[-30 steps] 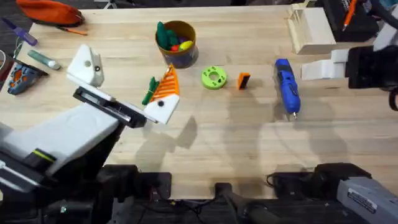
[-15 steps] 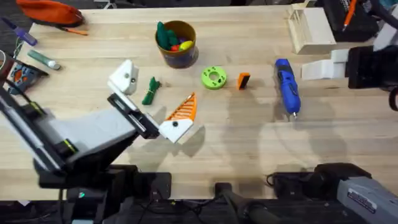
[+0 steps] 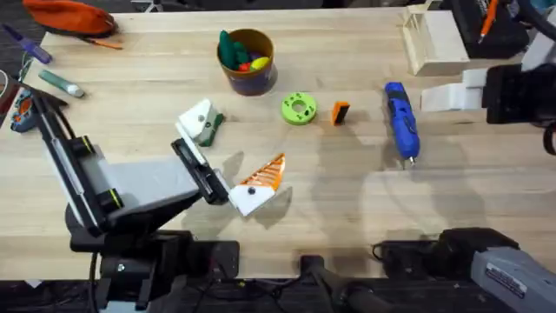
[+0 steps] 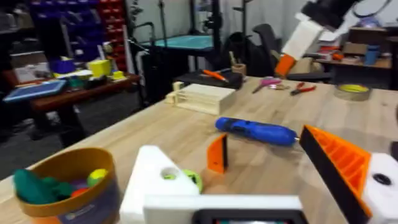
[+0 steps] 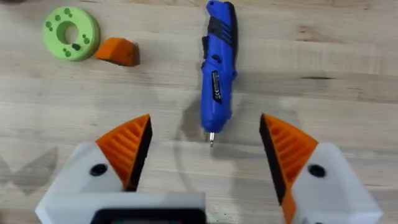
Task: Pick up the gripper from the table and insert it into the empty holder that is missing its gripper. Then pick up a screw, insert it into the mounting hole, and use the screwdriver to tighten it. Finally, clean up the table by picking up the vegetable and placing it into the bucket.
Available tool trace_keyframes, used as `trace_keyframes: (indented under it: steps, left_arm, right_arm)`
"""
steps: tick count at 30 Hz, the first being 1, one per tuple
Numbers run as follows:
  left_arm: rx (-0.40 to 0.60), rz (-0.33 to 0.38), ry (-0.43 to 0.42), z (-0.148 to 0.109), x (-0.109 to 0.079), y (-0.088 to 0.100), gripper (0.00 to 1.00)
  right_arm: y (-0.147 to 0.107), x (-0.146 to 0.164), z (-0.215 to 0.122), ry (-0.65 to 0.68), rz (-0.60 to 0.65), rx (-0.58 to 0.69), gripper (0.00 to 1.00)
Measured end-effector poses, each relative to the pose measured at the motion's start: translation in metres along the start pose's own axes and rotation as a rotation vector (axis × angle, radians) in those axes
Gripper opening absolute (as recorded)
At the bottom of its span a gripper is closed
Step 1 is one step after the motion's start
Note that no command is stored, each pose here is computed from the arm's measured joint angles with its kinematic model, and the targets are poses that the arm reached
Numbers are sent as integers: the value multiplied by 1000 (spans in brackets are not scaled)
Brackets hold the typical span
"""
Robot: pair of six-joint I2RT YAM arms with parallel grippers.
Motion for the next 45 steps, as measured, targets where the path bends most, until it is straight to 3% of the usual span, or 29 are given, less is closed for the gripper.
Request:
trace_keyframes:
  steps: [17, 27, 45]
  left_arm:
    - [141, -203, -91, -3, -16, -37, 986]
    - [130, -59, -211, -6, -32, -37, 986]
    - [125, -38, -237, -7, -36, -37, 985]
  right_arm:
    - [0, 0, 0, 0, 0, 0, 993]
    - [0, 0, 0, 0, 0, 0, 993]
    - [0, 0, 0, 0, 0, 0, 994]
Point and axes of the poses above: each hand's point on the last joint's axis, 136 mm out from that joint toward the fingers, its own z axis out along the fingers, its own x axis along the line the jaws close on, y = z × x, the point moved 3 cm from there along -z, back along the fingers, and after that the axes turned 2 degrees about z, right-handed, at the moved point
